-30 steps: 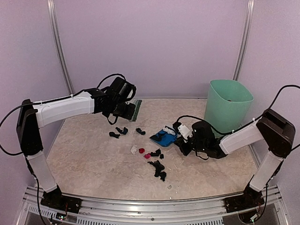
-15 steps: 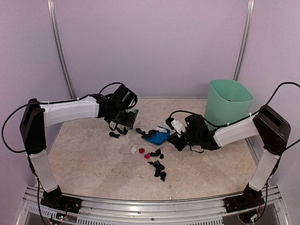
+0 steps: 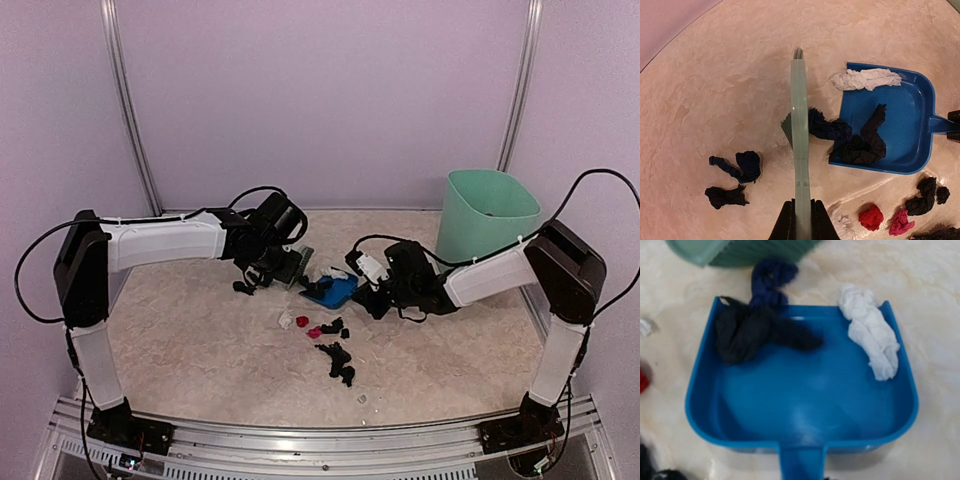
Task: Sweep away the paper scraps from the table
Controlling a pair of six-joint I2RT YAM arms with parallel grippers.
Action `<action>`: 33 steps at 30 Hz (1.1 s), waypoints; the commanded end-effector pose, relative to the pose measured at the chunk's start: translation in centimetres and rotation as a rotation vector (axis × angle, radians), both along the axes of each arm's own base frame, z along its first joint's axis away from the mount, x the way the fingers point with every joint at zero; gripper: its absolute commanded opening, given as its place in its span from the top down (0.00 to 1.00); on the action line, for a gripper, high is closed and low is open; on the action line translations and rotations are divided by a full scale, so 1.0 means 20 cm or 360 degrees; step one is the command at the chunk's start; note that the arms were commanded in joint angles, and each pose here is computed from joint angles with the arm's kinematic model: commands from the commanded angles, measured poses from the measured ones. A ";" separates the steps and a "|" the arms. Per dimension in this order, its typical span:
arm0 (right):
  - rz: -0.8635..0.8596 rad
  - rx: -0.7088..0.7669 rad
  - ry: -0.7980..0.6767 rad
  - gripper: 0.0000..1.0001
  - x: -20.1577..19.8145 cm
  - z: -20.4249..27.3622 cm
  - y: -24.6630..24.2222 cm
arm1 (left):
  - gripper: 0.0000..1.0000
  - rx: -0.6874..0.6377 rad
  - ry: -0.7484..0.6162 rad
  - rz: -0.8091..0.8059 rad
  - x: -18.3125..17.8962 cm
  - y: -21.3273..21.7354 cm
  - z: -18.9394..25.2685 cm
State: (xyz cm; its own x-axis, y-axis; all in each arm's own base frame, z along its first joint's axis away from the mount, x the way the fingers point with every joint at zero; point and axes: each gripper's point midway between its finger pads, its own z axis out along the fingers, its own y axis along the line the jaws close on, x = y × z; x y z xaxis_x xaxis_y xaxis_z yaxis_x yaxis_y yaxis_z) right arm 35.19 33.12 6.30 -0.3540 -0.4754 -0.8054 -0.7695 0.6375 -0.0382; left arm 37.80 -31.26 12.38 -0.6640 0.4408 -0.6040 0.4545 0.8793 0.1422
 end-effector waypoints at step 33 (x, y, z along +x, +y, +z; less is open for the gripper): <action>-0.0010 0.0126 -0.0308 1.00 -0.01 -0.05 -0.06 | 1.00 -0.0144 -0.0276 0.0065 -0.05 0.01 0.42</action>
